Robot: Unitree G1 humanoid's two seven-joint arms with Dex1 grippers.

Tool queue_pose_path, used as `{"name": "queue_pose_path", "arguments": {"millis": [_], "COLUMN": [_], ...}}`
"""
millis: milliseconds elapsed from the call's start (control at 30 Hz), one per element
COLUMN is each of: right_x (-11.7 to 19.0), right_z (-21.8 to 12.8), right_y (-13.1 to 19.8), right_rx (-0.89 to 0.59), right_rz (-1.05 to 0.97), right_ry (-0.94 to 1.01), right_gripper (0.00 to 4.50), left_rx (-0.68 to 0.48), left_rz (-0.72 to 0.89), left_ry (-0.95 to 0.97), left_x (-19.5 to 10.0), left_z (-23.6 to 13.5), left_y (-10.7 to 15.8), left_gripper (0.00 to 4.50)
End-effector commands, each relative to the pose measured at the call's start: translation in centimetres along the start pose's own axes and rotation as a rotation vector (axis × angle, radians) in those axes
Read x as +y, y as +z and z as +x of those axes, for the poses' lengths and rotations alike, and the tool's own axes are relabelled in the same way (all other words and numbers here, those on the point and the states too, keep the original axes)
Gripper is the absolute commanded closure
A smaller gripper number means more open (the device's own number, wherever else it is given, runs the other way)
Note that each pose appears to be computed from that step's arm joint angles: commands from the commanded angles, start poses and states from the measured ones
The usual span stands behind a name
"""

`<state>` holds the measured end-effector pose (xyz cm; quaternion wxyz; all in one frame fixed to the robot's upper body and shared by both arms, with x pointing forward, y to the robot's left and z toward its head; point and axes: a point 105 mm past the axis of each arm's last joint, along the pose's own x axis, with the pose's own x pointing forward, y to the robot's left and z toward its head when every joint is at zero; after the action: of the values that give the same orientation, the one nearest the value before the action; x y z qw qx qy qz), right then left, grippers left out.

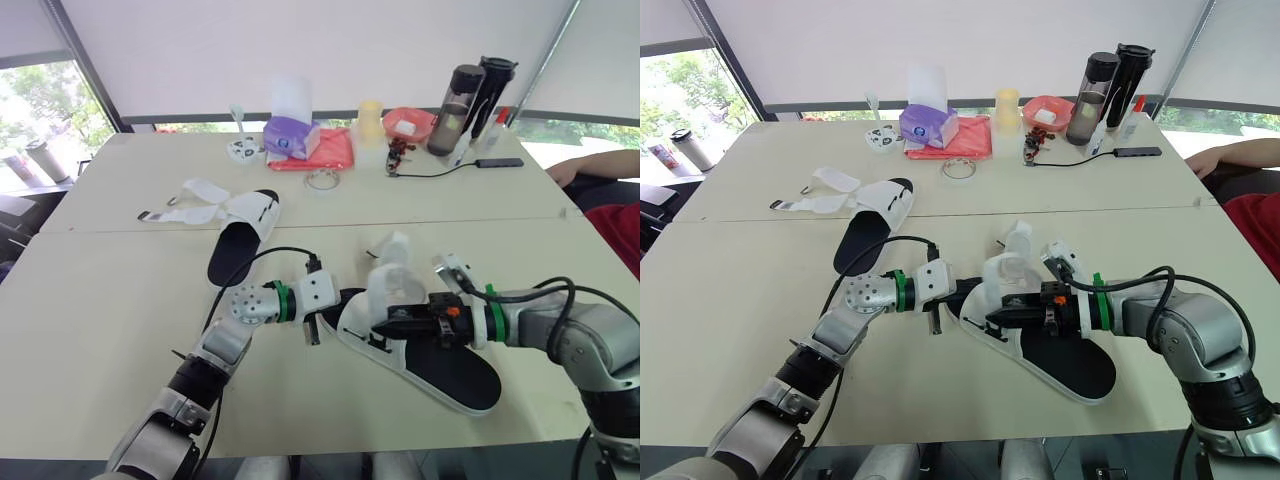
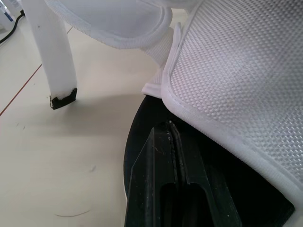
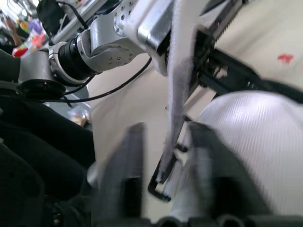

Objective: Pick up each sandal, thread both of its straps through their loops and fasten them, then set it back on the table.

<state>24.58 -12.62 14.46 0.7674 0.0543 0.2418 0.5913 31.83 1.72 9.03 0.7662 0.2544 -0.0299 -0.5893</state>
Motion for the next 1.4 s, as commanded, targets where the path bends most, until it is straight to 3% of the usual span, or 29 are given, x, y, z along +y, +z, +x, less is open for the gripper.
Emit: {"name": "queue_pose_path", "arguments": {"millis": [33, 300, 400, 567, 900, 1400], "right_x": [0.9, 2.1, 1.5, 1.7, 1.9, -0.5], "right_z": [-0.5, 0.3, 0.7, 1.0, 0.5, -0.6], "right_y": [1.0, 0.3, 0.3, 0.6, -0.5, -2.1], "right_rx": [-0.041, -0.109, -0.131, -0.169, -0.069, 0.065], "right_rz": [-0.032, 0.037, 0.042, 0.055, 0.047, 0.047], "right_ry": [-0.016, -0.072, -0.128, -0.161, -0.178, -0.276], "right_gripper": [0.96, 0.96, 1.87, 4.38, 4.45, 4.45], "left_rx": [0.063, 0.067, 0.065, 0.065, 0.021, 0.069], "left_rz": [-0.048, -0.050, -0.050, -0.050, -0.136, -0.266], "left_ry": [-0.034, -0.029, -0.032, -0.034, -0.111, -0.222], "left_x": [-1.3, -1.2, -1.3, -1.3, -2.8, -4.7], "left_z": [0.0, 0.0, 0.1, 0.2, 0.1, -1.9], "left_y": [-1.9, -2.1, -2.1, -2.1, -1.0, -1.4], "left_gripper": [4.50, 4.50, 4.50, 4.50, 4.50, 4.50]}}
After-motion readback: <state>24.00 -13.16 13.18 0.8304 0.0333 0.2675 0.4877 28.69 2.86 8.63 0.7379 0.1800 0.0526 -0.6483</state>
